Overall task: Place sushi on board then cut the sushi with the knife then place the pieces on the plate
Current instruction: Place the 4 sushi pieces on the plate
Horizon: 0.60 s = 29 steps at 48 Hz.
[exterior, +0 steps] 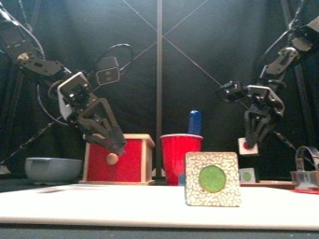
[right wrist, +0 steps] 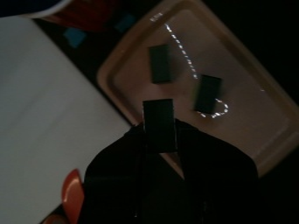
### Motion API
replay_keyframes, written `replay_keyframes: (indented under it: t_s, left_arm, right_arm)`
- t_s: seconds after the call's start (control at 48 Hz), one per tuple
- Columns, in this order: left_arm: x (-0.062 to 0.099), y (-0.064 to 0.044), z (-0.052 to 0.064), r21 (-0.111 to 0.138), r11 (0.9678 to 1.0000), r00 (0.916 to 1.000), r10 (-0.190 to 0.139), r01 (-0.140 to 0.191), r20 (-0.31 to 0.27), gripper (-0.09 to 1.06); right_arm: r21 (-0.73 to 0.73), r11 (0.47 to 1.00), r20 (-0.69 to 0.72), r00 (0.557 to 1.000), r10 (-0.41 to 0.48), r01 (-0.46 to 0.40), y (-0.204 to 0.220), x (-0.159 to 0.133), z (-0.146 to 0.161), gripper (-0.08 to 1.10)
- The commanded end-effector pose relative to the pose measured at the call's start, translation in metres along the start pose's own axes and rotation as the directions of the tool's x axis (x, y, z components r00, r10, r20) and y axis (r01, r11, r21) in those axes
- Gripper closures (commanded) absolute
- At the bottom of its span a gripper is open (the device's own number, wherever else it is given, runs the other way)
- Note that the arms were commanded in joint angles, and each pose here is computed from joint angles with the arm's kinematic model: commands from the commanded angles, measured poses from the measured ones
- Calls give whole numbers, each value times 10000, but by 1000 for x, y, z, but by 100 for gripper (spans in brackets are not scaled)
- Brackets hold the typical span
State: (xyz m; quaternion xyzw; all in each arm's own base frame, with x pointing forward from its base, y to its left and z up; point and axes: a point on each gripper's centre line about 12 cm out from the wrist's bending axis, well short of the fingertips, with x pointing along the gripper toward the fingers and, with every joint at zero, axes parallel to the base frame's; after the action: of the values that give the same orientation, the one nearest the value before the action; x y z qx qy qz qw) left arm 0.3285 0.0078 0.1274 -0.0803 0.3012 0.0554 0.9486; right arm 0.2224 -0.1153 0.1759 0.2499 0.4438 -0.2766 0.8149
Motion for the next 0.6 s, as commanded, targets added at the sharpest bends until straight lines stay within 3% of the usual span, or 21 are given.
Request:
replay_keyframes:
  t_s: [0.021,0.229,0.438,0.604]
  left_arm:
    - [1,-1,9,-14,10000,9996,-17,17,276,11]
    - [1,0,11,-55,10000,9995,-10,11,308,11]
    - [0,0,11,-56,10000,9995,-12,14,323,11]
    - [1,-1,12,-72,10000,9994,-13,16,353,11]
  right_arm:
    - [387,9973,16,9981,-619,618,-23,-7,3,49]
    - [690,9887,-348,9908,-1306,1327,-46,1,-1,49]
    - [710,9874,-618,9886,-1371,1414,-52,20,-14,48]
    - [760,9874,-783,9880,-1329,1389,-54,32,-20,40]
